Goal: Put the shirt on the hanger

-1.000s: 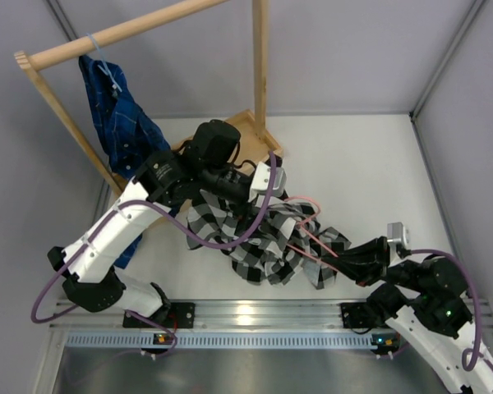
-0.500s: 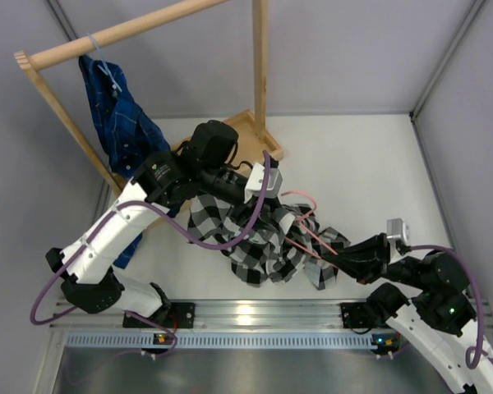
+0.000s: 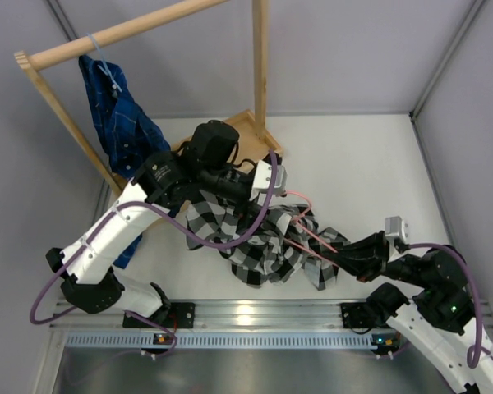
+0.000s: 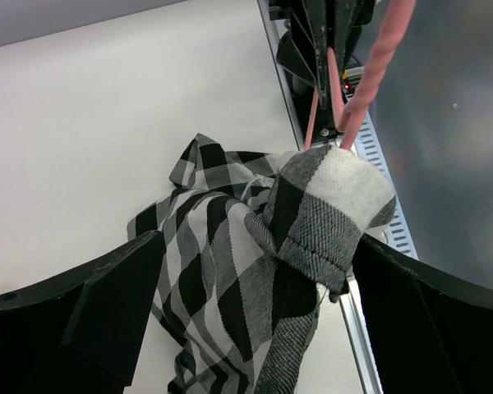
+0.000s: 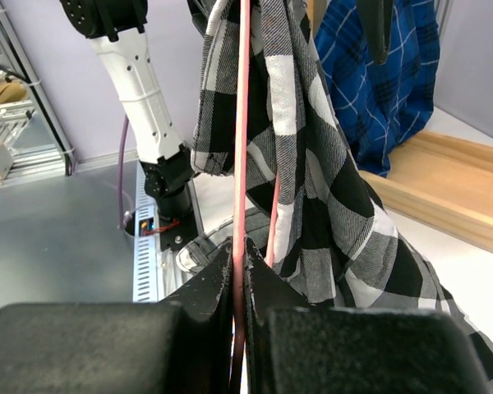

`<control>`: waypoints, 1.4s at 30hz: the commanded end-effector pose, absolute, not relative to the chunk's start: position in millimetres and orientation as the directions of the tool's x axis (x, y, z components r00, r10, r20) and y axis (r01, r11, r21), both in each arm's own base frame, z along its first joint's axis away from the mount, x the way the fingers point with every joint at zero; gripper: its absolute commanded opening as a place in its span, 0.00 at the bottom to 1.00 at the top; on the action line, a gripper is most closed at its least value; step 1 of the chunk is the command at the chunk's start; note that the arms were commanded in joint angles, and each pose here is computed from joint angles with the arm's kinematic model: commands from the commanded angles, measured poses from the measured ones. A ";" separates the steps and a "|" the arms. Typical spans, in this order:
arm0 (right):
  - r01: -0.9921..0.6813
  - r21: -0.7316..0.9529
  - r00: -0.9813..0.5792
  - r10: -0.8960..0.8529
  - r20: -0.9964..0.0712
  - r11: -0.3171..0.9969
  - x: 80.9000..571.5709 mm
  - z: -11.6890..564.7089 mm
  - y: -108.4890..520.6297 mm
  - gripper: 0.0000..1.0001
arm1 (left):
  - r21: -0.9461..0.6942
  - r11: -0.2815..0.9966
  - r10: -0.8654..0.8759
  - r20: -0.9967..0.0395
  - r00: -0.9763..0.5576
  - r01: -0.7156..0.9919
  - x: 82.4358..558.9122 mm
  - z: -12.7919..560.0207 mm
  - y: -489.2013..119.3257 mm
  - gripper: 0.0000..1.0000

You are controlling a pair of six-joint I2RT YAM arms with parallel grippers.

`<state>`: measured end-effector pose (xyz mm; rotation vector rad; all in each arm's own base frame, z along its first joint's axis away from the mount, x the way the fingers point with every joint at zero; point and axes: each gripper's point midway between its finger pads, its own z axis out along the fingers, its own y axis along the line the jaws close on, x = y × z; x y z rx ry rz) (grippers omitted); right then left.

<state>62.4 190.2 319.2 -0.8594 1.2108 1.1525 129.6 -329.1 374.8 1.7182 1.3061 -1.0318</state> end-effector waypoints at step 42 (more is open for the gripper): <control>-0.959 -0.023 0.096 0.248 -0.964 0.282 66.3 357.1 184.6 0.00 | 0.087 -0.311 0.295 -0.938 0.184 0.946 111.1 386.2 -332.8 0.34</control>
